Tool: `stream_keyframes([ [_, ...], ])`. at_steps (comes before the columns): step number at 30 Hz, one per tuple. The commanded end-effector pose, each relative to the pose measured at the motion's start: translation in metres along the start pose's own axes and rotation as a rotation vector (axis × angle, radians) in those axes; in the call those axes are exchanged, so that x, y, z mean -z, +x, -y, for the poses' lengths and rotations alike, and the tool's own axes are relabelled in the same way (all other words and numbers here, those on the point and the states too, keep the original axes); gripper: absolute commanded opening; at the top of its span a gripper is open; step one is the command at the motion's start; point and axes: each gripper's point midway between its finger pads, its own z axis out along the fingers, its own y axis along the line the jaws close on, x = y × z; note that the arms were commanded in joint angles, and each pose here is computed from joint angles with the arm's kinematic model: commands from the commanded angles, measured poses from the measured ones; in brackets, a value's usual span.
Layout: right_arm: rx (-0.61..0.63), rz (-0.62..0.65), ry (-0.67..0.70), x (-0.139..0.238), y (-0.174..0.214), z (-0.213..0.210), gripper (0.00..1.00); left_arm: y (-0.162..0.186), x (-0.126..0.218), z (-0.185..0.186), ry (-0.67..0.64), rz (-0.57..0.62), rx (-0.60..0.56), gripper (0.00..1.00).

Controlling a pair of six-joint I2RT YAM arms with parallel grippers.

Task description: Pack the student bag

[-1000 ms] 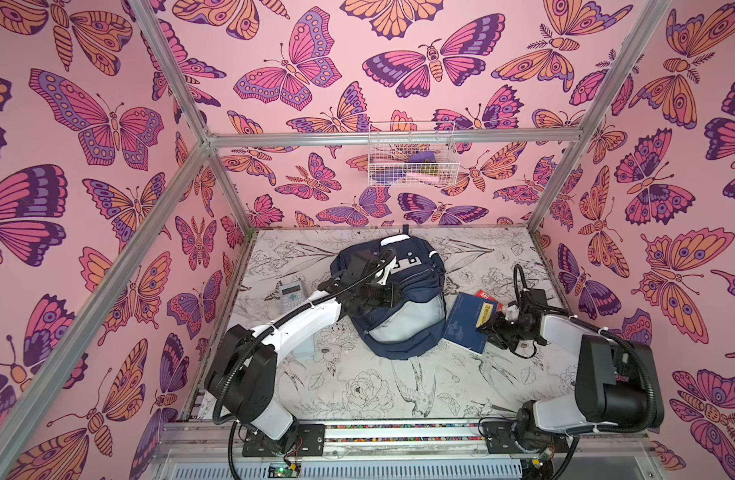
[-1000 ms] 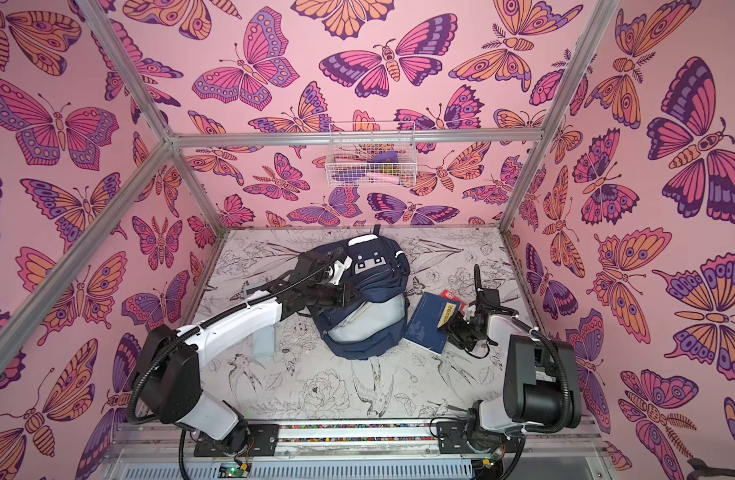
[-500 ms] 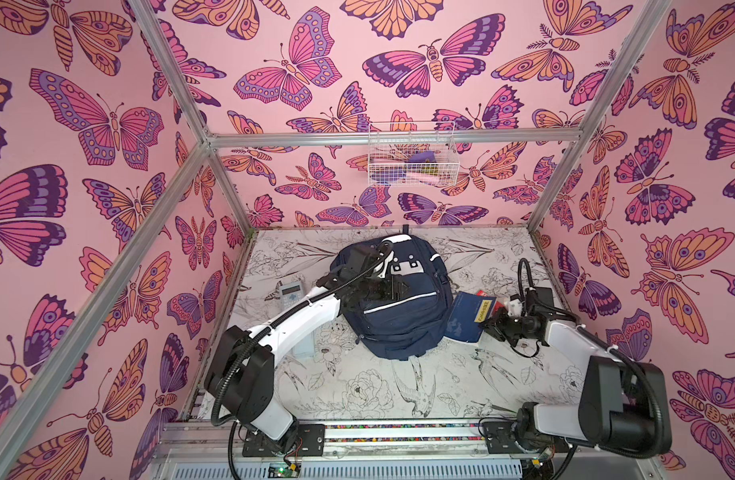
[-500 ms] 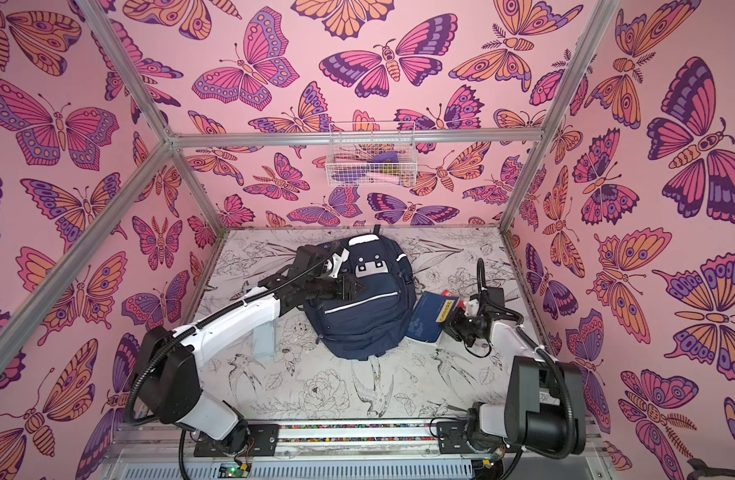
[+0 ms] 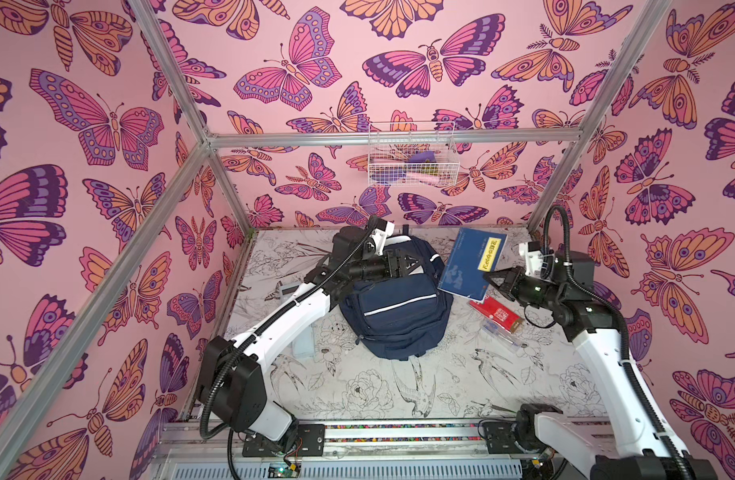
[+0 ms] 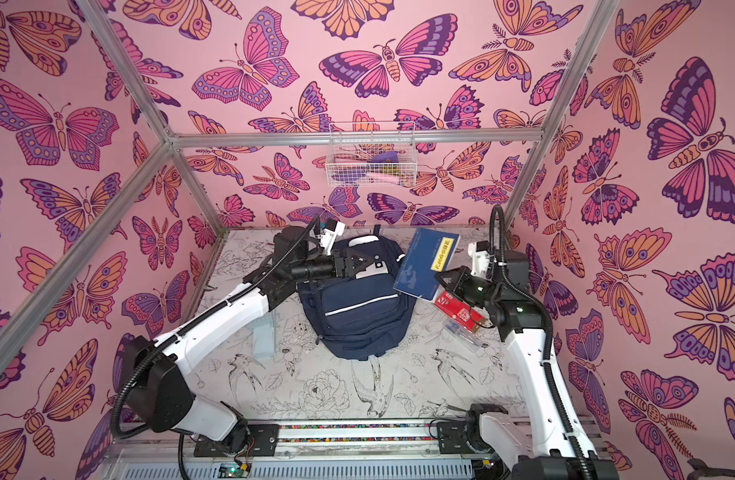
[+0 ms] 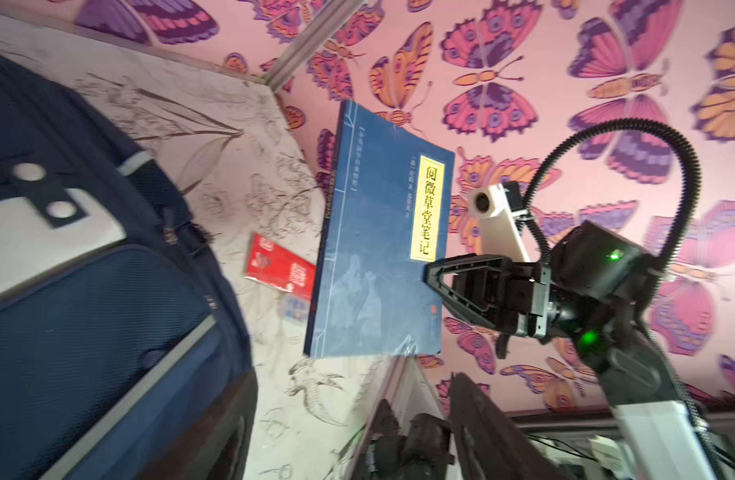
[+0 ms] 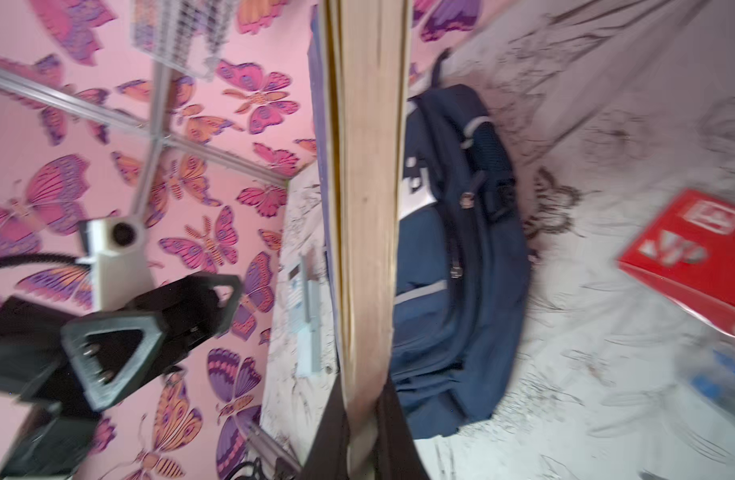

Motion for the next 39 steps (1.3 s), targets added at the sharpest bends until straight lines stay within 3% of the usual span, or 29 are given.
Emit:
stream_keyframes([
  [1, 0.034, 0.022, -0.293, 0.006, -0.013, -0.072, 0.00, -0.008, 0.003, 0.032, 0.194, 0.048, -0.082, 0.75],
  [3, 0.038, 0.004, -0.391, 0.006, -0.014, -0.096, 0.00, -0.009, 0.005, 0.036, 0.227, 0.068, -0.119, 0.75],
  [4, 0.040, -0.016, -0.419, 0.004, -0.012, -0.104, 0.00, 0.003, 0.008, 0.045, 0.289, -0.018, 0.052, 0.89],
  [5, 0.048, -0.029, -0.437, 0.003, -0.010, -0.110, 0.00, 0.003, 0.010, 0.045, 0.290, -0.015, 0.051, 0.90],
  [9, 0.062, -0.098, -0.461, -0.007, 0.003, -0.124, 0.00, 0.002, 0.017, 0.046, 0.288, 0.007, 0.019, 0.88],
  [12, 0.068, -0.138, -0.479, -0.013, 0.013, -0.130, 0.00, 0.002, 0.018, 0.050, 0.303, 0.001, 0.004, 0.80],
  [14, 0.071, -0.155, -0.484, -0.016, 0.018, -0.131, 0.00, 0.002, 0.019, 0.053, 0.317, -0.003, -0.002, 0.70],
  [16, 0.066, -0.162, -0.480, -0.019, 0.020, -0.129, 0.00, 0.001, 0.020, 0.056, 0.336, -0.004, -0.009, 0.53],
  [21, 0.054, -0.182, -0.474, -0.025, 0.025, -0.122, 0.01, 0.001, 0.022, 0.056, 0.360, -0.002, 0.013, 0.01],
  [23, 0.065, -0.196, -0.454, -0.027, 0.027, -0.119, 0.08, 0.004, 0.022, 0.054, 0.361, -0.009, 0.020, 0.00],
  [24, 0.071, -0.205, -0.444, -0.027, 0.028, -0.117, 0.20, 0.006, 0.023, 0.053, 0.360, -0.012, 0.021, 0.00],
  [25, 0.078, -0.208, -0.435, -0.027, 0.028, -0.115, 0.35, 0.007, 0.024, 0.053, 0.361, -0.017, 0.022, 0.00],
  [26, 0.090, -0.203, -0.412, -0.026, 0.025, -0.111, 0.67, 0.008, 0.025, 0.054, 0.363, -0.021, 0.023, 0.00],
  [27, 0.082, -0.198, -0.378, -0.027, 0.021, -0.103, 0.85, 0.009, 0.026, 0.053, 0.365, -0.026, 0.029, 0.00],
  [28, 0.068, -0.196, -0.359, -0.028, 0.018, -0.097, 0.90, 0.011, 0.026, 0.054, 0.371, -0.033, 0.032, 0.00],
  [31, 0.018, -0.231, -0.405, -0.034, 0.010, -0.091, 0.96, 0.014, 0.029, 0.063, 0.434, -0.062, 0.038, 0.00],
  [34, 0.021, -0.267, -0.446, -0.040, 0.010, -0.092, 0.95, 0.014, 0.037, 0.079, 0.542, -0.080, 0.040, 0.00],
  [39, 0.049, -0.259, -0.519, -0.039, 0.006, -0.102, 0.84, 0.015, 0.041, 0.090, 0.629, -0.120, 0.057, 0.00],
])
